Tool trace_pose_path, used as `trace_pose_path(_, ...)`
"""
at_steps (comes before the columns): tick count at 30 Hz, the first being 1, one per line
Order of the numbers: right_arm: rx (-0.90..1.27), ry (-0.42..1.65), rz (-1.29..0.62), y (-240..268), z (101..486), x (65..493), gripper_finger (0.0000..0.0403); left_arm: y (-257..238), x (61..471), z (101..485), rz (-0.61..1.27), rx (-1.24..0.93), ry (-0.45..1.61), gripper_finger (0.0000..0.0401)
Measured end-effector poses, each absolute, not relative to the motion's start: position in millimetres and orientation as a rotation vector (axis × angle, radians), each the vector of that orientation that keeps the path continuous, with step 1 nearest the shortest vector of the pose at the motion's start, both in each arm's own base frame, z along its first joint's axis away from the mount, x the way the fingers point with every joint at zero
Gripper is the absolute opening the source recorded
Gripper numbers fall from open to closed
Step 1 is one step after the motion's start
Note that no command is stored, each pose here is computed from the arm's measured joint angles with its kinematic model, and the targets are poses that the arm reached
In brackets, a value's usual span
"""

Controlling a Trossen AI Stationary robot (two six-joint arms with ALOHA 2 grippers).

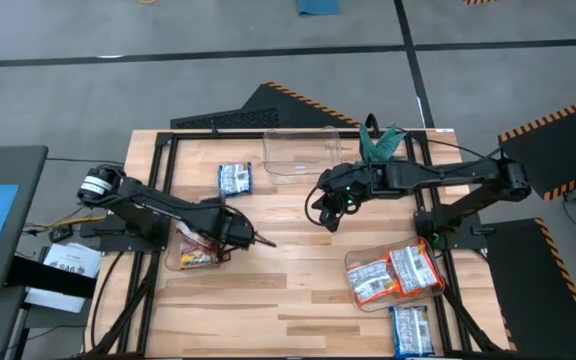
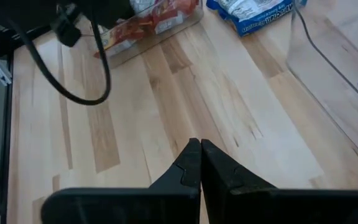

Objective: Sort Maruchan noodles
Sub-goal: Put the red noodle pack into the bottom left transparent bin, then put the top blue noodle pack into the top transparent bin

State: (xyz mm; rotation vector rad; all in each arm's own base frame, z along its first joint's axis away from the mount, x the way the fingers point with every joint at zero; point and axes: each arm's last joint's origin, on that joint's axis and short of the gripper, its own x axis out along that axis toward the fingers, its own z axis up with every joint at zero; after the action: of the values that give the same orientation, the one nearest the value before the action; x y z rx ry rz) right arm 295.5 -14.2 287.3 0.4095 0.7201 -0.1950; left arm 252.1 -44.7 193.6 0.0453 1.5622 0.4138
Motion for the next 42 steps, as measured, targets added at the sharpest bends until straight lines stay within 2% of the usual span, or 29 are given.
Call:
trace_pose_path(3,0.41,0.717,-0.194,-14.2,287.6,295.7,0.0023,-31.7,251.6,198.7,0.526,0.225,1.503,0.0)
trace_pose_path(6,0.41,0.708,-0.193,-14.3,288.3,296.3,0.0026,-19.3,246.2,213.2,0.627,0.309,1.429,0.0)
trace_pose_path(10,0.411,0.678,-0.187,-14.2,292.3,296.0,0.0031,-11.9,227.7,258.8,0.644,0.267,1.335,0.0)
trace_pose_path(15,0.415,0.622,-0.184,-16.7,296.9,298.7,0.0032,1.8,191.0,323.7,0.692,0.164,0.962,0.0)
trace_pose_path(18,0.42,0.593,-0.187,-19.3,299.1,300.0,0.0032,24.7,175.9,341.6,0.743,0.047,0.824,0.0)
trace_pose_path(20,0.423,0.594,-0.195,-21.5,298.9,299.8,0.0032,44.7,172.2,344.9,0.759,0.018,0.824,0.0002)
trace_pose_path(25,0.476,0.583,-0.224,-26.4,299.2,299.7,0.0033,100.0,187.3,335.5,0.721,-0.06,0.851,0.004)
trace_pose_path(32,0.52,0.58,-0.236,-25.8,299.1,299.7,0.0033,176.3,207.9,280.8,0.64,-0.447,1.002,0.014)
trace_pose_path(37,0.535,0.58,-0.235,-23.8,299.1,299.9,0.0033,199.0,221.7,237.4,0.653,-0.575,1.137,0.0201)
trace_pose_path(42,0.532,0.582,-0.227,-21.3,299.1,300.0,0.0033,210.6,234.2,200.1,0.664,-0.622,1.245,0.0231)
